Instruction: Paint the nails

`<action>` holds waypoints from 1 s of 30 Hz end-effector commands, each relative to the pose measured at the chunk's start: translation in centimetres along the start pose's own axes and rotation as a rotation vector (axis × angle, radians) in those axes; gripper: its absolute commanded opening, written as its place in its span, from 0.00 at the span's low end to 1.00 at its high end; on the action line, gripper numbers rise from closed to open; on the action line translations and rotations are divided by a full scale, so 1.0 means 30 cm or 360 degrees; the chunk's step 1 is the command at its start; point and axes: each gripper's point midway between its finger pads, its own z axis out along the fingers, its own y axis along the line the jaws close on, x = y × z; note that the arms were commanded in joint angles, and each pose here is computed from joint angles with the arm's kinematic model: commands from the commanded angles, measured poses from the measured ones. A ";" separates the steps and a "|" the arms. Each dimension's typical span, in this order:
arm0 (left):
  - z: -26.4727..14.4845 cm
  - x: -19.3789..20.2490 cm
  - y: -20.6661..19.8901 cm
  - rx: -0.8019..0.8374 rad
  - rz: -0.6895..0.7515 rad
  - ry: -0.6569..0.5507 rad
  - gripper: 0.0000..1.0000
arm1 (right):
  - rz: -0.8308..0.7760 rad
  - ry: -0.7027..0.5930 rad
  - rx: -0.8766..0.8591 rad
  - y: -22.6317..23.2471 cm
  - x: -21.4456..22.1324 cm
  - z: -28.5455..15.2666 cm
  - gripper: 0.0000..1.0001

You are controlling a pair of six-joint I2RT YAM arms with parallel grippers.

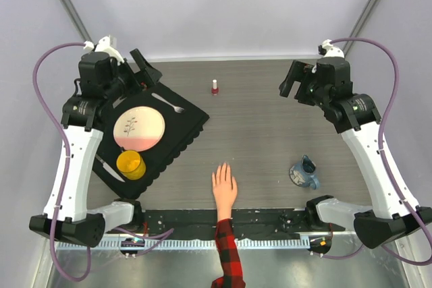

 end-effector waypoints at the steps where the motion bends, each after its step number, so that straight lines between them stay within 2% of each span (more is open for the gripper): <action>1: 0.037 0.001 -0.039 0.0096 0.0004 0.0050 0.95 | 0.0010 0.0004 0.0037 -0.007 -0.012 0.004 1.00; 5: 0.165 0.067 -0.039 0.0070 0.0019 0.0165 0.93 | -0.0003 0.0052 0.0027 0.004 -0.005 0.019 0.99; 10: 0.347 0.139 -0.065 0.0044 0.0208 0.0221 0.94 | -0.0063 0.0123 -0.0070 0.038 0.018 0.026 0.99; 15: 0.584 0.241 -0.070 0.0031 0.0330 0.0397 0.90 | -0.0117 0.0233 -0.0054 0.022 0.070 0.041 0.99; 17: 0.647 0.253 -0.128 0.0094 0.0401 0.0397 0.89 | -0.0148 0.0275 -0.0045 0.014 0.092 0.039 0.99; 19: 0.748 0.340 -0.145 0.0097 0.0466 0.0475 0.87 | -0.0172 0.0292 -0.0055 0.011 0.100 0.025 0.99; 20: 0.772 0.314 -0.189 0.0133 0.0511 0.0429 0.87 | -0.0191 0.0312 -0.0056 0.006 0.110 0.016 0.99; 21: 0.839 0.375 -0.178 0.0121 0.0547 0.0482 0.87 | -0.0192 0.0321 -0.0063 0.007 0.116 0.008 0.99; 22: 0.859 0.400 -0.213 0.0140 0.0591 0.0483 0.87 | -0.0187 0.0337 -0.0071 0.006 0.129 0.003 0.99; 23: 0.875 0.371 -0.253 0.0168 0.0642 0.0438 0.86 | -0.0196 0.0342 -0.0072 0.004 0.135 -0.008 0.99; 25: 0.945 0.458 -0.266 0.0180 0.0692 0.0505 0.85 | -0.0247 0.0359 -0.0091 0.014 0.154 -0.018 0.99; 30: 1.035 0.507 -0.320 0.0246 0.0770 0.0481 0.85 | -0.0317 0.0324 -0.0132 0.025 0.144 -0.071 0.99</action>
